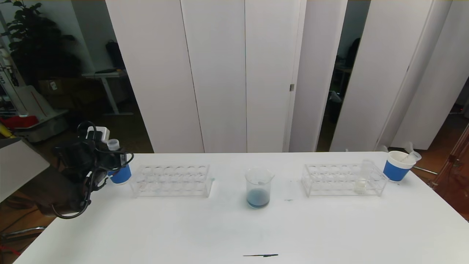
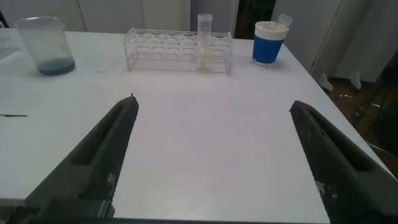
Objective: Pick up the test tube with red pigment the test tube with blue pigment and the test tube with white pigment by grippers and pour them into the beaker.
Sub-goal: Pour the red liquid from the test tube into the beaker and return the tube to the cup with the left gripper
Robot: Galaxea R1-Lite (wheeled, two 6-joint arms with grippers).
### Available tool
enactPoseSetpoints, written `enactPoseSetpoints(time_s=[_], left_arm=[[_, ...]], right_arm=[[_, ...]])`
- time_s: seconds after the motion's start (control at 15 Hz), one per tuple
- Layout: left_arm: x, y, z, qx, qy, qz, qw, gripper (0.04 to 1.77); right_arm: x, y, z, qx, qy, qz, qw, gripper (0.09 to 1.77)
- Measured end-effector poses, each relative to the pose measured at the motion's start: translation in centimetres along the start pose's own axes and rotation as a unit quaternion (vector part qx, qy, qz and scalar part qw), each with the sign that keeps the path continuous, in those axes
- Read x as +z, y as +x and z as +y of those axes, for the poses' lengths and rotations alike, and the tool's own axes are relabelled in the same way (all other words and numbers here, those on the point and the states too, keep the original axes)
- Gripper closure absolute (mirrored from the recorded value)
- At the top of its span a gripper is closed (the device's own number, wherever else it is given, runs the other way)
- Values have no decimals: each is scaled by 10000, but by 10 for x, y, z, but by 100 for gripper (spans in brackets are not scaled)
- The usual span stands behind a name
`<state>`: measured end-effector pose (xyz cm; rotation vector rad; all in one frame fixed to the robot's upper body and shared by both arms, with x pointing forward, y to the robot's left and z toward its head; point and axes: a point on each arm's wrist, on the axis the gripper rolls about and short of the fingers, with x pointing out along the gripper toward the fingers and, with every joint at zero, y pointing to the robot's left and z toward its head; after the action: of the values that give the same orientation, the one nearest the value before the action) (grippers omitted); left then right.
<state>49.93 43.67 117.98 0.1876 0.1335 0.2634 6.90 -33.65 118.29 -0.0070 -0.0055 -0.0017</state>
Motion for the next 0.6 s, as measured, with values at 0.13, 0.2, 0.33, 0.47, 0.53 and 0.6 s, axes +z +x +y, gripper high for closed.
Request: enactPoseSetpoints(time_s=[0.13, 0.2, 0.33, 0.47, 0.53, 0.6], left_arm=[[-2, 1, 3, -7, -6, 52, 10000, 121], [-3, 2, 4, 11, -6, 73, 10000, 106], [-4, 3, 4, 12, -47, 76, 10000, 39], [-4, 4, 4, 4, -75, 67, 9999, 6], [-4, 4, 4, 11, -74, 71, 9999, 6], [-4, 4, 5, 12, -72, 60, 10000, 6]], right_arm=[[0, 0, 0, 0, -1, 0, 10000, 11], [0, 0, 0, 0, -1, 2, 10000, 11], [0, 0, 0, 0, -1, 0, 10000, 11], [0, 0, 0, 0, -1, 0, 10000, 11], [0, 0, 0, 0, -1, 0, 10000, 11], [0, 0, 0, 0, -1, 0, 10000, 11]])
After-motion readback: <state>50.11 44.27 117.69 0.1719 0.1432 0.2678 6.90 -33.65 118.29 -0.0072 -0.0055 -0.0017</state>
